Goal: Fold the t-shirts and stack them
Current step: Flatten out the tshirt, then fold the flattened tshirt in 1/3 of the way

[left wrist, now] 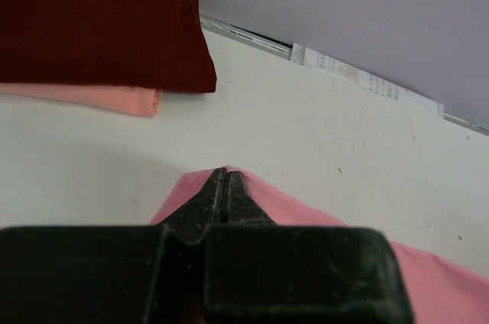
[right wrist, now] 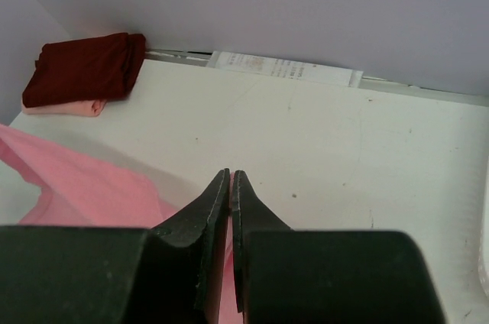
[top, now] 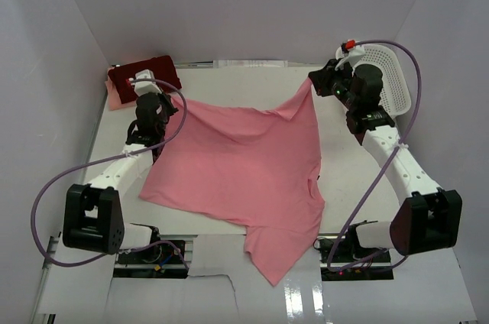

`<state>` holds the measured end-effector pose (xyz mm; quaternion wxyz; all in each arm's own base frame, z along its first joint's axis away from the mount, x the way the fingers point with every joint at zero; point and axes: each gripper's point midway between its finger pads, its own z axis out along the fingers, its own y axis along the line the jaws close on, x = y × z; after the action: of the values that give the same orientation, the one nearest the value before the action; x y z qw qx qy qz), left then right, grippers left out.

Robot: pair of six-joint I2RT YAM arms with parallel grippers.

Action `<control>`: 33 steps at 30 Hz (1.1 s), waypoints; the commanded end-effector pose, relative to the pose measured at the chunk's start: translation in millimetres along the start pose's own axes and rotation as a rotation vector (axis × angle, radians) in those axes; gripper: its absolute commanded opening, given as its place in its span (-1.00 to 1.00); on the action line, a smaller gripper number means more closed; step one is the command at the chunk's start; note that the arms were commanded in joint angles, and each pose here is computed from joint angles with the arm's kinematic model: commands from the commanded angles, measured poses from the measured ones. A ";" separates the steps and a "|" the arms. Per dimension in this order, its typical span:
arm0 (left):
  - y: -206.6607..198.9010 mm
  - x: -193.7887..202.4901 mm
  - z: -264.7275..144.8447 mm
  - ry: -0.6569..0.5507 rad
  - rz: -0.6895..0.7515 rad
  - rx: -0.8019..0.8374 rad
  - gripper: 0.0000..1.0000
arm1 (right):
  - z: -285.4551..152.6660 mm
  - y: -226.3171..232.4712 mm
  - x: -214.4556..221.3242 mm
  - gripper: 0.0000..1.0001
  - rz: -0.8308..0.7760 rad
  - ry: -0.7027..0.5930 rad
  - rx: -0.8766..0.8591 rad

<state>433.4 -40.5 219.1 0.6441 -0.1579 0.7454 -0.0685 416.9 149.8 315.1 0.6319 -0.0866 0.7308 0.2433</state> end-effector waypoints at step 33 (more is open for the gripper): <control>-0.8 18.3 112.7 0.030 0.044 0.057 -1.00 | 87.1 -91.3 54.3 -0.85 0.151 0.165 -0.015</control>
<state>535.9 -33.9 148.9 0.6070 -0.1352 0.7800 -0.0702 529.5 120.6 192.7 0.5119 -0.0392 0.8106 0.2817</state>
